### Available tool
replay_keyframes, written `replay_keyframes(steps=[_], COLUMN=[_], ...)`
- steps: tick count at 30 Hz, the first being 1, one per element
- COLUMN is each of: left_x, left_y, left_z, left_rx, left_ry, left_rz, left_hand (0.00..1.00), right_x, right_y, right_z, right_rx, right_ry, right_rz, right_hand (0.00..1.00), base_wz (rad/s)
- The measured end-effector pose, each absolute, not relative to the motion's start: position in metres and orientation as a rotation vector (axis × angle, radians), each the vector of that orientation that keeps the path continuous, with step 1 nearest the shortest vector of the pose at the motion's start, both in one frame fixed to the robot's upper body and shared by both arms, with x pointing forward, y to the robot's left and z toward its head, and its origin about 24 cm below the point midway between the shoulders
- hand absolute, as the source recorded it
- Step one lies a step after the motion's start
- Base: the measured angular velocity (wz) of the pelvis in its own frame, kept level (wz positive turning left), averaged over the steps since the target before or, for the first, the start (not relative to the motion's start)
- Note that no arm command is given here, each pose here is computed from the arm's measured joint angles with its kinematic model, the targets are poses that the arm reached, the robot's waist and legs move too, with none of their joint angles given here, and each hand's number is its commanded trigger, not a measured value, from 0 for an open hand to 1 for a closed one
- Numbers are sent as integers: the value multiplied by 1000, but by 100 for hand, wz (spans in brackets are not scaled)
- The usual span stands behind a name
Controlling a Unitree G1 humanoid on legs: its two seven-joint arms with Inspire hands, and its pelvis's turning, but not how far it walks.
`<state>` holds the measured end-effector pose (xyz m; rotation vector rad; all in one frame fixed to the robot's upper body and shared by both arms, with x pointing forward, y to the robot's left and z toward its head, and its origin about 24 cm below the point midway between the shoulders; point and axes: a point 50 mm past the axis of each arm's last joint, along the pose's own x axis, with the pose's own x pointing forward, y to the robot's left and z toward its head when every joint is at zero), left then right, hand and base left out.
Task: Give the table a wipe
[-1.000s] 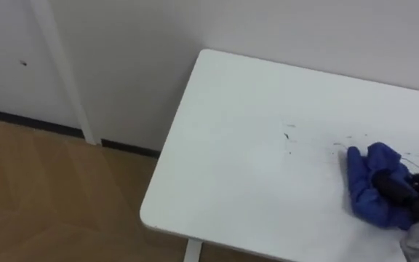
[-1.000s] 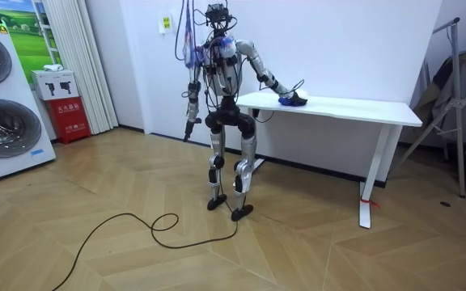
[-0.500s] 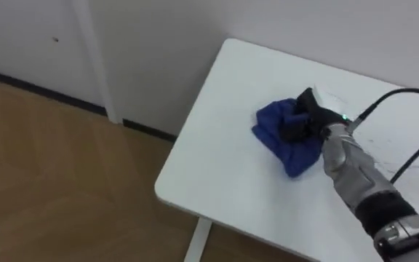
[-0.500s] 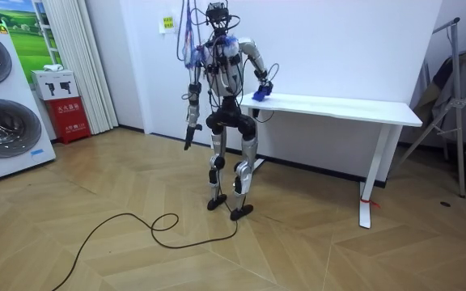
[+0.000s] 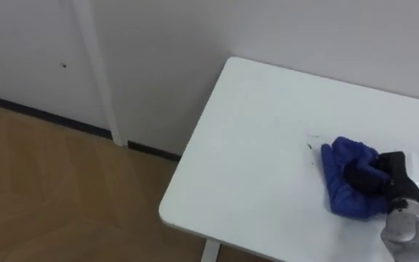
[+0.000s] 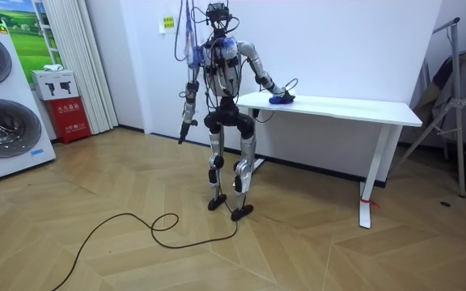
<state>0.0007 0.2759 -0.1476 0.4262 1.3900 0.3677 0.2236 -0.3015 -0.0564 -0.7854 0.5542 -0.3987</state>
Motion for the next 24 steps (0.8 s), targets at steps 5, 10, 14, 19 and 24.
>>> replay_keyframes(steps=[5,10,14,19,24], left_x=[28,31,10,-13,-17], left_y=[265,259,263,274,289], left_z=[-151,-154,-153,-150,-145], left_rx=[448,351,334,316,304], left_ry=[1337,1328,1380,1436,1426], left_rz=[304,301,302,374,476], left_hand=[0,0,0,0,0], right_x=[291,352,356,308,257], right_y=[-267,-222,-257,-330,-358], right_z=[-25,28,47,20,-15], right_rx=[-875,-921,-867,-671,-506], right_ry=[516,323,323,479,596], right_rz=[-275,-133,-243,-480,-614], right_hand=[100,100,100,100,100], base_wz=[-58,-16,57,59,-4])
